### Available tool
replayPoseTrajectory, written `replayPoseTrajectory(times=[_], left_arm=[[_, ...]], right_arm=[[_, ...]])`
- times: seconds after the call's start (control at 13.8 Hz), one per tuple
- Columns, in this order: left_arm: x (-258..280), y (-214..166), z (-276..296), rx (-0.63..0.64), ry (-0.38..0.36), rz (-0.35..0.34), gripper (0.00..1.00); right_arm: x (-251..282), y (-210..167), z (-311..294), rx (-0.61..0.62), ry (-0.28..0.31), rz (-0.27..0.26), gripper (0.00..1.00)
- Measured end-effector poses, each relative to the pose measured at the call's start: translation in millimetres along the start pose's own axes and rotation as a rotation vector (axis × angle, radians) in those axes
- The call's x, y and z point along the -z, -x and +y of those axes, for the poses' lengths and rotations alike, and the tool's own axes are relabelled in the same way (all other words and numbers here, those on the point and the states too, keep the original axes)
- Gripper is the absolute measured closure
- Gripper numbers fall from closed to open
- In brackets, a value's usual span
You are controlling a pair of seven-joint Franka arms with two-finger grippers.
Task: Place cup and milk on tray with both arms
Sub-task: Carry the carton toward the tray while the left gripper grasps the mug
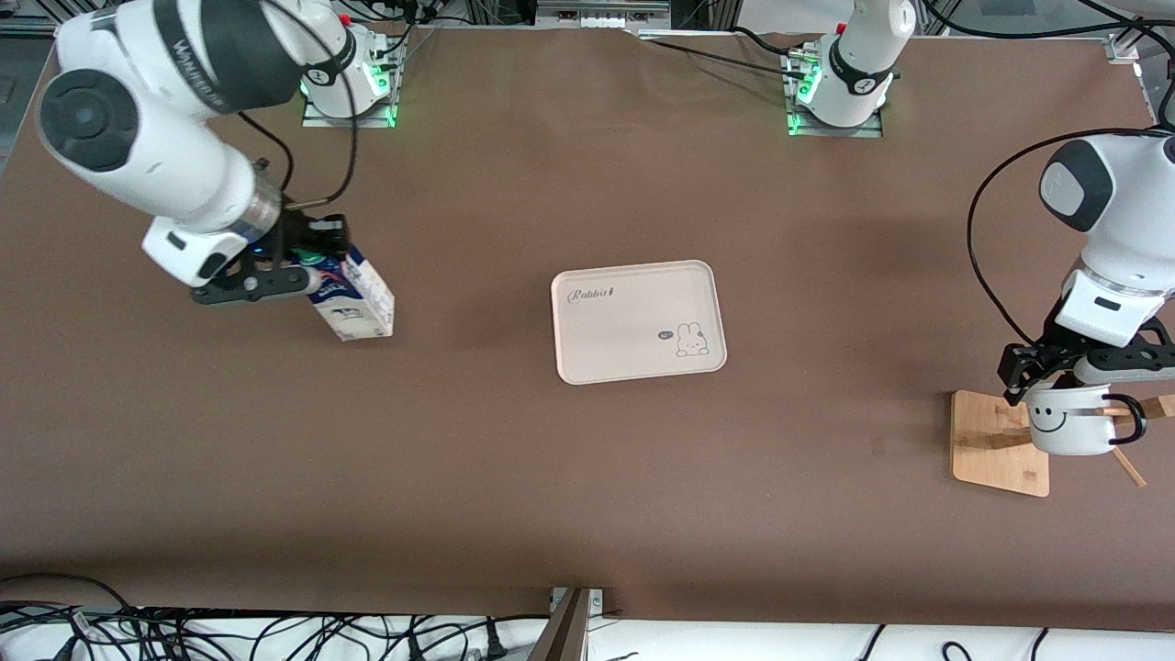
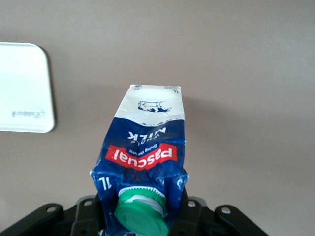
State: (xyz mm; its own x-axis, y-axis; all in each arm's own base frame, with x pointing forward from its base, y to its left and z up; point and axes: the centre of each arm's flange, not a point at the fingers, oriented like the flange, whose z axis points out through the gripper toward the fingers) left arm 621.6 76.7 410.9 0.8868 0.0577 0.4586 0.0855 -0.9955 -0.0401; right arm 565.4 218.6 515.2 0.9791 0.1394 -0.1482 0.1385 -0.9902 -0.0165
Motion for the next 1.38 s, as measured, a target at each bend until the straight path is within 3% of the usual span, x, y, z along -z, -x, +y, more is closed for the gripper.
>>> replayPoseTrajectory(times=[0.14, 0.29, 0.43, 0.87, 1.38], left_arm=[[0, -1, 0, 0.0, 0.0, 0.001, 0.7], [-1, -1, 0, 0.0, 0.0, 0.0, 0.89], [-2, 0, 0, 0.0, 0.0, -0.002, 0.93], [-2, -1, -1, 0.002, -0.001, -0.001, 0.93], [16, -4, 5, -0.005, 0.004, -0.016, 0.93]], right_arm=[[-2, 1, -45, 0.024, 0.012, -0.025, 0.48], [-12, -1, -83, 0.068, 0.033, -0.089, 0.48], [-23, -8, -119, 0.064, 0.051, -0.13, 0.48], [-46, -22, -189, -0.07, 0.007, -0.141, 0.48], [-90, -23, -271, -0.208, -0.055, -0.041, 0.48]])
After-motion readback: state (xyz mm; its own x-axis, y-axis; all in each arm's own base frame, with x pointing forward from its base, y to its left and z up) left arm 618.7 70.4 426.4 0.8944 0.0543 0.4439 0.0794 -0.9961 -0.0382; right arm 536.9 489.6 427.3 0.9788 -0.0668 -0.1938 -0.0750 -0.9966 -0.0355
